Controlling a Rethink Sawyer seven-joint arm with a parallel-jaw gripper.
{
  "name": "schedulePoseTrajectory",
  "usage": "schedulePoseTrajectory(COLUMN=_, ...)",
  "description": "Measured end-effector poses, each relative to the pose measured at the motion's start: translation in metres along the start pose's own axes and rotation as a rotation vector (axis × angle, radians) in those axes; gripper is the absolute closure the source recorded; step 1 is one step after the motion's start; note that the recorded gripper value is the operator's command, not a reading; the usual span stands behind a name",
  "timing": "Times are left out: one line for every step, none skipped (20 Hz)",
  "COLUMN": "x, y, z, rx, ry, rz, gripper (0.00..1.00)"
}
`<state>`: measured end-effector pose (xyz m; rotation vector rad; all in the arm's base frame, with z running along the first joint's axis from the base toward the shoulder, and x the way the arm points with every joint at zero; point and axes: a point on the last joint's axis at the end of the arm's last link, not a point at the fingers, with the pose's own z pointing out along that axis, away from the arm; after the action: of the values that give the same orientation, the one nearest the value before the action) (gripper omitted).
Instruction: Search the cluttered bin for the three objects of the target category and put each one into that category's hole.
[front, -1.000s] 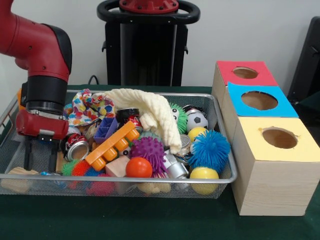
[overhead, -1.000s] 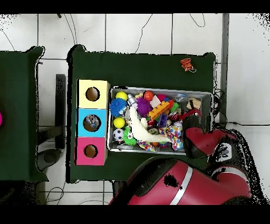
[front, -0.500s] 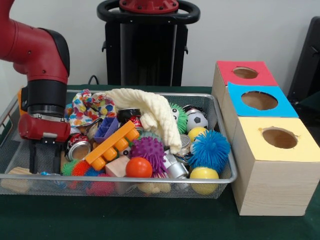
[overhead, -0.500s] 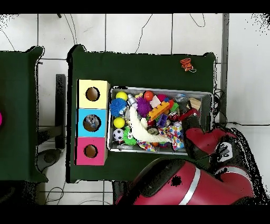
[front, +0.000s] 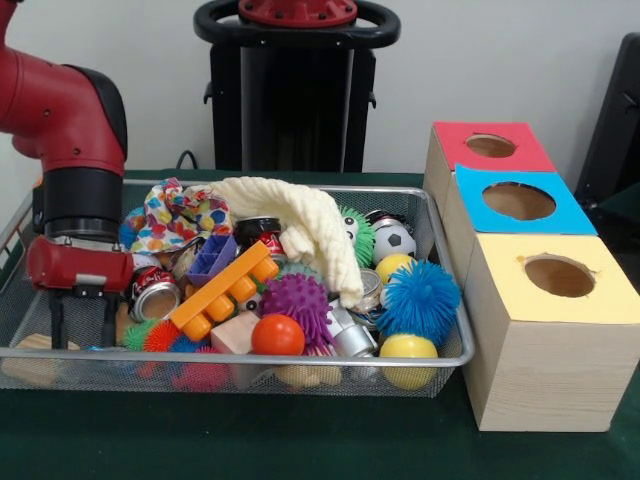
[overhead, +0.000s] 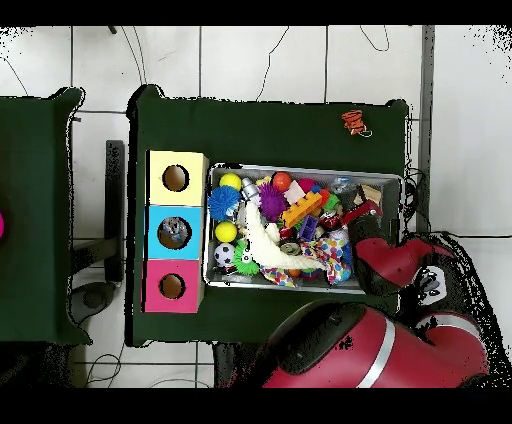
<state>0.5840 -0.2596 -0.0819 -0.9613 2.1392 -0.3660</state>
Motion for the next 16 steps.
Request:
schedulePoseTrajectory(x=-0.0013, y=-0.0008, z=0.0015, rx=0.002, ry=-0.004, rz=0.002, gripper=0.00)
schedulePoseTrajectory(x=-0.0014, y=-0.0009, z=0.0016, rx=0.002, ry=-0.004, rz=0.003, gripper=0.00)
schedulePoseTrajectory(x=-0.0015, y=-0.0011, z=0.0017, rx=0.003, ry=-0.005, rz=0.003, gripper=0.00)
schedulePoseTrajectory(x=-0.0016, y=-0.0013, z=0.0018, rx=0.004, ry=-0.005, rz=0.004, gripper=0.00)
schedulePoseTrajectory(x=-0.0017, y=-0.0015, z=0.0020, rx=0.004, ry=-0.006, rz=0.004, gripper=0.00)
schedulePoseTrajectory(x=-0.0019, y=-0.0018, z=0.0020, rx=0.006, ry=-0.008, rz=0.006, gripper=0.00)
schedulePoseTrajectory(x=-0.0020, y=-0.0021, z=0.0020, rx=0.007, ry=-0.009, rz=0.009, gripper=0.00)
schedulePoseTrajectory(x=-0.0029, y=-0.0033, z=0.0020, rx=0.013, ry=-0.018, rz=0.016, gripper=0.00)
schedulePoseTrajectory(x=-0.0036, y=-0.0043, z=0.0020, rx=0.017, ry=-0.026, rz=0.021, gripper=0.00)
schedulePoseTrajectory(x=-0.0043, y=-0.0053, z=0.0019, rx=0.021, ry=-0.035, rz=0.025, gripper=0.00)
schedulePoseTrajectory(x=-0.0070, y=-0.0086, z=0.0013, rx=0.036, ry=-0.070, rz=0.043, gripper=0.00)
schedulePoseTrajectory(x=-0.0074, y=-0.0093, z=0.0007, rx=0.039, ry=-0.080, rz=0.047, gripper=0.00)
schedulePoseTrajectory(x=-0.0077, y=-0.0100, z=0.0002, rx=0.042, ry=-0.090, rz=0.051, gripper=0.00)
schedulePoseTrajectory(x=-0.0081, y=-0.0107, z=-0.0017, rx=0.047, ry=-0.113, rz=0.059, gripper=0.00)
schedulePoseTrajectory(x=-0.0080, y=-0.0104, z=-0.0031, rx=0.049, ry=-0.126, rz=0.065, gripper=0.00)
schedulePoseTrajectory(x=-0.0081, y=-0.0104, z=-0.0052, rx=0.054, ry=-0.150, rz=0.076, gripper=0.00)
